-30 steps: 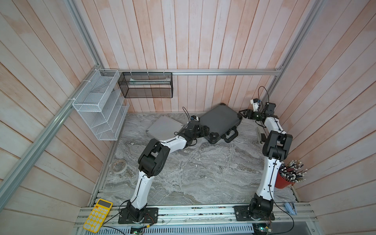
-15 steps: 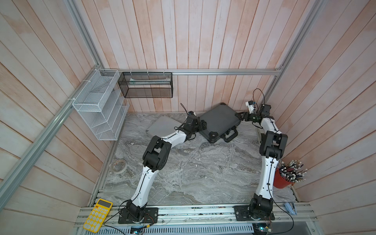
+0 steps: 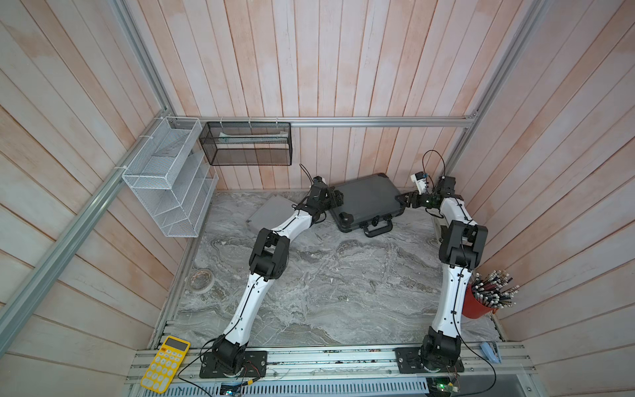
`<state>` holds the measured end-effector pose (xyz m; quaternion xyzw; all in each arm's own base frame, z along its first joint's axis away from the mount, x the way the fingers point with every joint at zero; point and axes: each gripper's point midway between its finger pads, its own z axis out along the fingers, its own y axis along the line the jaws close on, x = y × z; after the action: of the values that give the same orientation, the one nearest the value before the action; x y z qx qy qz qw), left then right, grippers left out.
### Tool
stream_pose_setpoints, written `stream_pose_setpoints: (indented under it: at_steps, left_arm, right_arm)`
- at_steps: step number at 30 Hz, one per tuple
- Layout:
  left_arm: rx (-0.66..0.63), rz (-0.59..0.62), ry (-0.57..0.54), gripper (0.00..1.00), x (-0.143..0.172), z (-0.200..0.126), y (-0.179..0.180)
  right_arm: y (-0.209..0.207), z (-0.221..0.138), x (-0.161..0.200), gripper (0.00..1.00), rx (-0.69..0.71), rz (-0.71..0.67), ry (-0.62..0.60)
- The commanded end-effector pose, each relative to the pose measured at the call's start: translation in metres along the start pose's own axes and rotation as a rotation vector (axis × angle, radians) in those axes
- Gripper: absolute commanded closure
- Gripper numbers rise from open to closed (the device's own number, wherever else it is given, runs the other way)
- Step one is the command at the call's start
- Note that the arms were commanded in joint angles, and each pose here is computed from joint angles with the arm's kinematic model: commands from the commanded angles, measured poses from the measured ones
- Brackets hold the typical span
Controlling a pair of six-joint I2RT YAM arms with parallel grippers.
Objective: Open the poker set cases
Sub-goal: Adjust the poker set case at the center of the board.
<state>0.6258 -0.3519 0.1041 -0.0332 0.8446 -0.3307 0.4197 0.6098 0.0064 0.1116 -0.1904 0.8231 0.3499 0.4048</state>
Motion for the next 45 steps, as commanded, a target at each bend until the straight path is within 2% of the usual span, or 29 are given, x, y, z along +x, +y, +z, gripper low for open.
stream_pose_setpoints:
  at_steps: [1, 5, 13, 18, 25, 32, 39, 45]
  left_arm:
    - [0.089, 0.059, 0.121, 0.08, 0.047, 0.01, -0.017]
    - [0.111, 0.095, 0.125, 0.08, 0.05, 0.001, -0.021]
    - [0.15, 0.118, 0.142, 0.08, 0.069, -0.028, -0.036]
    - [0.18, 0.147, 0.163, 0.09, 0.095, -0.056, -0.056]
    - [0.206, 0.162, 0.178, 0.09, 0.116, -0.091, -0.074]
    - [0.236, 0.172, 0.173, 0.09, 0.119, -0.101, -0.083]
    - [0.271, 0.179, 0.196, 0.09, 0.129, -0.104, -0.103]
    - [0.28, 0.176, 0.214, 0.1, 0.137, -0.113, -0.109]
  right_arm:
    - [0.081, 0.041, 0.052, 0.41, -0.241, 0.074, 0.155]
    - [0.101, 0.04, 0.074, 0.43, -0.258, 0.081, 0.199]
    - [0.139, 0.011, 0.095, 0.47, -0.192, 0.101, 0.165]
    - [0.141, 0.002, 0.101, 0.5, -0.064, 0.139, 0.125]
    - [0.147, -0.014, 0.127, 0.52, 0.048, 0.238, 0.073]
    - [0.156, -0.033, 0.119, 0.52, 0.12, 0.262, 0.017]
    - [0.137, -0.05, 0.109, 0.48, 0.26, 0.304, -0.046]
    - [0.125, -0.07, 0.093, 0.44, 0.324, 0.32, -0.092]
